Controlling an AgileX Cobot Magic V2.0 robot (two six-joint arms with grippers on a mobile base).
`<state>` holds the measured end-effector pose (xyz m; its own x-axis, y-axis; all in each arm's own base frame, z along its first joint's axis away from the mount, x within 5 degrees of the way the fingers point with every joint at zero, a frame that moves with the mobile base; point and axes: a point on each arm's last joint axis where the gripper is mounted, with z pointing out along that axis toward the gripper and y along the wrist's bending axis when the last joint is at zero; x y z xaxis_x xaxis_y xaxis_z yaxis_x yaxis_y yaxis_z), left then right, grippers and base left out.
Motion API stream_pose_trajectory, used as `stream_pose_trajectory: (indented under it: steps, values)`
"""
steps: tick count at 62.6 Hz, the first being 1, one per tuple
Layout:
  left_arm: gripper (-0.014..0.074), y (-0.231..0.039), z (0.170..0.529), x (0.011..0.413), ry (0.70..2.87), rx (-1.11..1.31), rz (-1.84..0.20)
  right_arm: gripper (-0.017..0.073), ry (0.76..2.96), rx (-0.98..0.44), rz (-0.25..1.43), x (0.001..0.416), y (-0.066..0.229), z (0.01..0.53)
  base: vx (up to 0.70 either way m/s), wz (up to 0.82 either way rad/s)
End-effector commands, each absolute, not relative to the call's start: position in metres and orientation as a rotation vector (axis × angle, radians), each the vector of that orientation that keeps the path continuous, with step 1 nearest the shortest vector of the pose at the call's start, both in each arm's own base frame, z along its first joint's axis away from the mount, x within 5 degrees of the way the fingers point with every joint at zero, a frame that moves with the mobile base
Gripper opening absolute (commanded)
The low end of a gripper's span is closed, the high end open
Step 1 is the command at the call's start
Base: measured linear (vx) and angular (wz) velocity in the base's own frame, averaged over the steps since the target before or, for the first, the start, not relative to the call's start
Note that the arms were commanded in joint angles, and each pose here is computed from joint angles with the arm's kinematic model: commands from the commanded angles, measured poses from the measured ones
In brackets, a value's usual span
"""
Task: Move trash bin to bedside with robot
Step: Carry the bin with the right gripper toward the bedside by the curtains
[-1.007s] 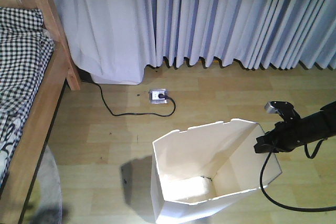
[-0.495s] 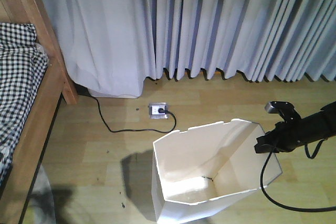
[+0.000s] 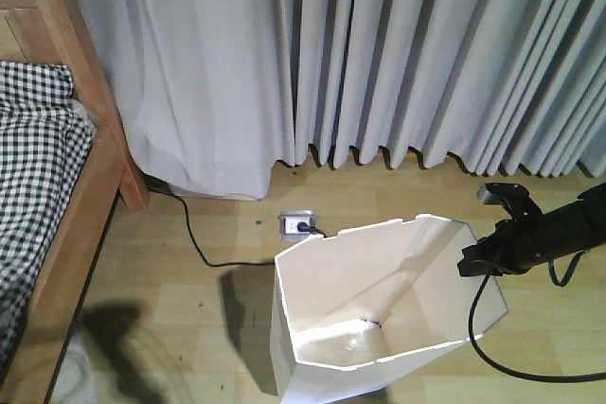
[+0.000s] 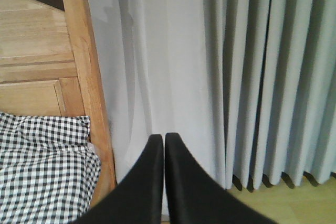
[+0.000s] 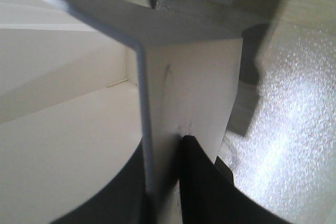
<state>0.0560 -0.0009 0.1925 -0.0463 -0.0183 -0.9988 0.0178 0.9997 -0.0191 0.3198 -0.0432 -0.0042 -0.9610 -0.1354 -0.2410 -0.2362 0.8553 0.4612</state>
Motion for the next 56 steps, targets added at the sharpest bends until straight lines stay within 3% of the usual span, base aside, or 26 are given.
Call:
stream_pose_trajectory:
  steps: [1,56]
  values:
    - [-0.0006,-0.0011,0.2076,0.0545,1.514,-0.003,-0.038,-0.0002,2.697,-0.252,0.973,0.3279,-0.0328,0.0304,0.21,0.04]
    - [-0.0006,-0.0011,0.2076,0.0545,1.514,-0.003,-0.038,-0.0002,2.697,-0.252,0.973,0.3279,-0.0328,0.0304,0.16,0.02]
